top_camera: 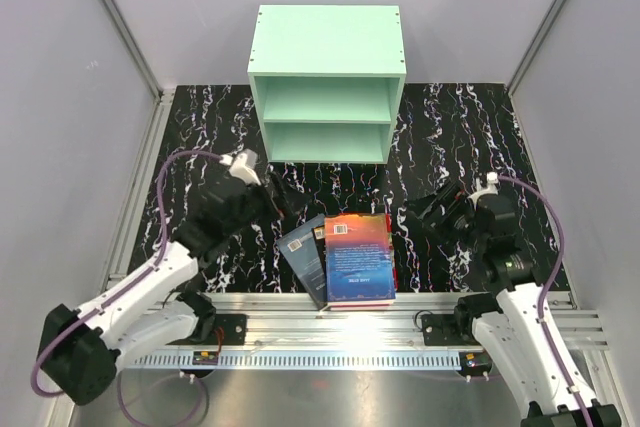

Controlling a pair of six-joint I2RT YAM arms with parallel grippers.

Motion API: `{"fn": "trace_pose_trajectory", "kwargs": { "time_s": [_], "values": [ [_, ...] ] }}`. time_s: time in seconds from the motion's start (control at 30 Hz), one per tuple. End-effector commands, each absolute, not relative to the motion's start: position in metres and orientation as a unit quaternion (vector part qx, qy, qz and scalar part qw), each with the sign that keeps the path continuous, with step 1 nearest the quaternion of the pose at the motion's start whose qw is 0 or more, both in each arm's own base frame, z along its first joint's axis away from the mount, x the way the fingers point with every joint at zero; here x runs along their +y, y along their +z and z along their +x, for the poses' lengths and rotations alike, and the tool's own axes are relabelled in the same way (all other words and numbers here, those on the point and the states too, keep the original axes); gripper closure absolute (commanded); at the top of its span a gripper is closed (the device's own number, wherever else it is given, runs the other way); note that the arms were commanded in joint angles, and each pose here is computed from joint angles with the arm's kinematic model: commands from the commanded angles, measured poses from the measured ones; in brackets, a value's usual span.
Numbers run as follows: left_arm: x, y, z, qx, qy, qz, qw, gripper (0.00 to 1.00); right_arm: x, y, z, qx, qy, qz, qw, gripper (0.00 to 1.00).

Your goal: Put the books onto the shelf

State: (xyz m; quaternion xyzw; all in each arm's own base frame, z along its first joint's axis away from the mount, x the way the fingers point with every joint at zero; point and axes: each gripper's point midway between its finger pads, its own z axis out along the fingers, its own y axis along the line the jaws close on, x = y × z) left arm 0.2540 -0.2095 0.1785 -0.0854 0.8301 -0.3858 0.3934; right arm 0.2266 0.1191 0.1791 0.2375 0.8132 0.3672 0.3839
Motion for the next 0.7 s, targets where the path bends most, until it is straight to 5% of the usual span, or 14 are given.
{"fn": "trace_pose_trajectory", "kwargs": {
  "time_s": [0.0,0.27,0.57,0.67],
  "values": [
    [-0.223,0.155,0.234,0.858,-0.322,-0.067,0.394,0.01,0.122,0.149,0.213,0.83,0.364,0.261,0.331,0.0],
    [-0.318,0.117,0.172,0.893,-0.301,0.022,0.335,0.02,0.129,0.116,0.201,0.843,0.369,0.269,0.284,0.0],
    [-0.341,0.102,0.168,0.902,-0.294,0.032,0.315,0.02,0.157,0.112,0.188,0.838,0.42,0.241,0.25,0.0],
    [-0.343,0.101,0.167,0.901,-0.299,0.03,0.313,0.13,0.166,0.111,0.185,0.837,0.431,0.231,0.246,0.0]
  ]
}}
